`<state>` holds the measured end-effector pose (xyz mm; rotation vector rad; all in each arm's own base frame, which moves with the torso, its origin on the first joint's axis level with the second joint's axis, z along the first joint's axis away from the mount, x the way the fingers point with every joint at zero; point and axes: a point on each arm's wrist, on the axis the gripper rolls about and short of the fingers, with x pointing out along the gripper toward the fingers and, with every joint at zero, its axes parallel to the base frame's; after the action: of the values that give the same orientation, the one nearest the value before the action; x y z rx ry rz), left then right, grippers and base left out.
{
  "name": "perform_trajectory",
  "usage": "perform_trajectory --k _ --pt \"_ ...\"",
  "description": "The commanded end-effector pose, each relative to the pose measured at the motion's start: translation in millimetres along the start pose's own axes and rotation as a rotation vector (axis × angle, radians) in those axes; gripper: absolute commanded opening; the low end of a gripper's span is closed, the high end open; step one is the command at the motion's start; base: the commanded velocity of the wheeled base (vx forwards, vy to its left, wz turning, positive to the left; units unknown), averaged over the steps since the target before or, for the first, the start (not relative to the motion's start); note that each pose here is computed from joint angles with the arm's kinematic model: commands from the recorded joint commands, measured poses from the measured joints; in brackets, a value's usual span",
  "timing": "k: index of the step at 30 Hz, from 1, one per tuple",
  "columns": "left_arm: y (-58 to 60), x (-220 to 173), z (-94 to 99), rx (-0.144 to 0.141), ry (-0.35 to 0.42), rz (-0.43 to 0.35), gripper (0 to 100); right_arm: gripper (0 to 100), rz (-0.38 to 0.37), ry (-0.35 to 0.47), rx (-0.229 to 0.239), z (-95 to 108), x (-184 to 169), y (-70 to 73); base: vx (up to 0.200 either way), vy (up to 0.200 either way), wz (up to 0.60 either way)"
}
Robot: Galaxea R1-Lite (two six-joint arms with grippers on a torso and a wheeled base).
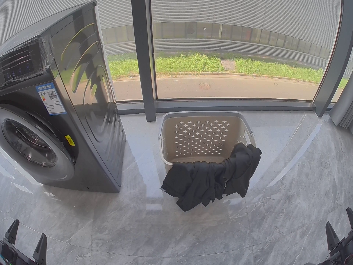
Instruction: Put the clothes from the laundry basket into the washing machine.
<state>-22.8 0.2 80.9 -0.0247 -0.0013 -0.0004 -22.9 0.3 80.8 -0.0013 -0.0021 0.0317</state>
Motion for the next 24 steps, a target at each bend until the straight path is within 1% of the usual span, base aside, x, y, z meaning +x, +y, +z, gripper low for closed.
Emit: perform_trajectory --k 1,10,24 --pt "0.1 -0.3 -4.4 0.000 -0.003 0.000 100 100 0.001 0.001 0.000 -5.2 0.0 0.0 0.000 0.200 0.00" --pt "0.1 -0.3 -4.4 0.005 -0.003 0.000 100 100 0.001 0.001 0.000 -5.2 0.0 0.0 0.000 0.200 0.00" --pt "0.1 -0.3 -4.4 0.000 -0.003 0.000 100 100 0.001 0.001 0.000 -5.2 0.0 0.0 0.000 0.200 0.00"
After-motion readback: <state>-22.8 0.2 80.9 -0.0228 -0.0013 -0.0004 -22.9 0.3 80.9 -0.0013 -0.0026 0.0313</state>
